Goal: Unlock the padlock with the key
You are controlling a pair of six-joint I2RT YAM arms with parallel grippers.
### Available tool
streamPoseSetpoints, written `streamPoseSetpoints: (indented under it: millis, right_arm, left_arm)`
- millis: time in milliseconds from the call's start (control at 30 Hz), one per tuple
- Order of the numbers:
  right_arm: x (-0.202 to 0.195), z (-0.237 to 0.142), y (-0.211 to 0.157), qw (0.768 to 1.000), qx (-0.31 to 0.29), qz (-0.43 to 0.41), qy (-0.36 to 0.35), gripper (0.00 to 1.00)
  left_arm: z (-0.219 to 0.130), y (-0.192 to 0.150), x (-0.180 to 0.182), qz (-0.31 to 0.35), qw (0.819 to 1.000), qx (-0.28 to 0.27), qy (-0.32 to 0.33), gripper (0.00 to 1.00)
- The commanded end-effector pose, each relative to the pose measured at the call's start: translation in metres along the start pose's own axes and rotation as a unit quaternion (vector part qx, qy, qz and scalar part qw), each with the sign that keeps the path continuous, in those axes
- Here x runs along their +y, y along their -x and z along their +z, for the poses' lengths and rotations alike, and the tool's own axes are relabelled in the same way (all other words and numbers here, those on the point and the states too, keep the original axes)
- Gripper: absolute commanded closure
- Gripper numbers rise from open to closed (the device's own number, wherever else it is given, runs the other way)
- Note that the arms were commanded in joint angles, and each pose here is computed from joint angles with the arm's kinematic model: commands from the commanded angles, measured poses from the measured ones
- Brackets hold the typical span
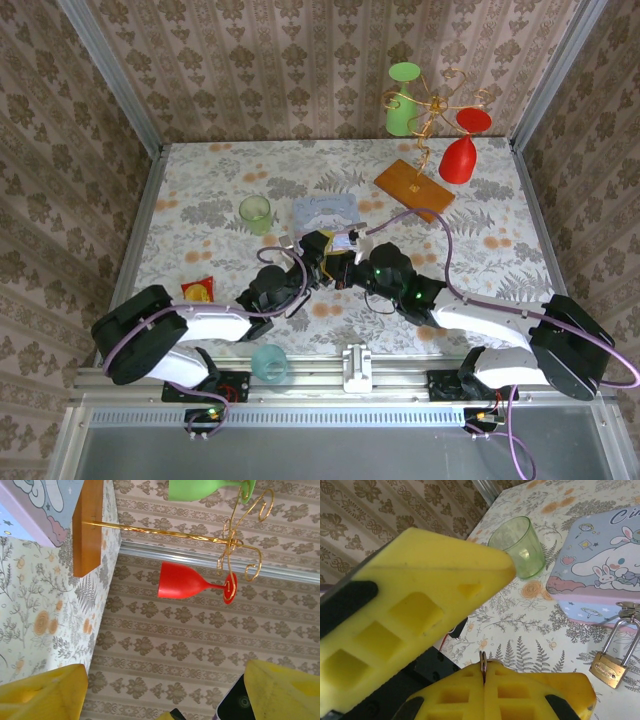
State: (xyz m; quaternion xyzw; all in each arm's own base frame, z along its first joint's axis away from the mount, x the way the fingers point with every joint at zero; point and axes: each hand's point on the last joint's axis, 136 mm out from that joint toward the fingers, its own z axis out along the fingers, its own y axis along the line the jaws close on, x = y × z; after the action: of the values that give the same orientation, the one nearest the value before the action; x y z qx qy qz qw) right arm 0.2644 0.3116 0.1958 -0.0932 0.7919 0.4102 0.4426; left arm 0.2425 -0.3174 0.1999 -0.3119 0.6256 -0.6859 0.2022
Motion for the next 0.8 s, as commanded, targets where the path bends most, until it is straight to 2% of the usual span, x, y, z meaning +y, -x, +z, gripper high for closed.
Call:
streamPoseSetpoints:
  millis: [0,167,267,400,600,667,733,767]
  right_arm:
    - [-0.004,-0.006,0.005,1.000,-0.019,-0.001,-0.011,1.00]
    - [-0.009,-0.013,-0.002,1.000,-0.015,0.002,-0.016,1.00]
    - [-0.010,-0.015,-0.004,1.000,-0.010,0.001,-0.018,1.00]
    - [-0.010,-0.019,-0.003,1.000,-0.015,0.000,-0.019,1.00]
    - [-0.011,-0.020,-0.003,1.000,-0.010,-0.008,-0.024,1.00]
    - [-0.011,-0.020,-0.003,1.000,-0.010,-0.009,-0.023,1.00]
    - [-0.011,-0.021,-0.003,1.000,-0.010,-0.009,-0.024,1.00]
    - [-0.012,-0.021,-0.003,1.000,-0.010,-0.009,-0.025,1.00]
  left_arm:
    - [-0.003,0.006,-0.009,-0.007,1.000,-0.008,-0.026,0.22]
    - [-0.003,0.008,-0.009,0.002,1.000,-0.010,-0.022,0.36]
    - [-0.002,0.007,-0.011,0.003,1.000,-0.006,-0.024,0.39]
    - [0.000,0.007,-0.012,0.009,1.000,-0.004,-0.025,0.52]
    - [0.000,0.009,-0.005,0.014,1.000,-0.006,-0.014,0.57]
    - [0.000,0.009,-0.004,0.016,1.000,-0.005,-0.012,0.64]
    - [0.000,0.010,-0.003,0.019,1.000,-0.007,-0.012,0.78]
    - [-0.001,0.011,-0.003,0.021,1.000,-0.008,-0.013,0.80]
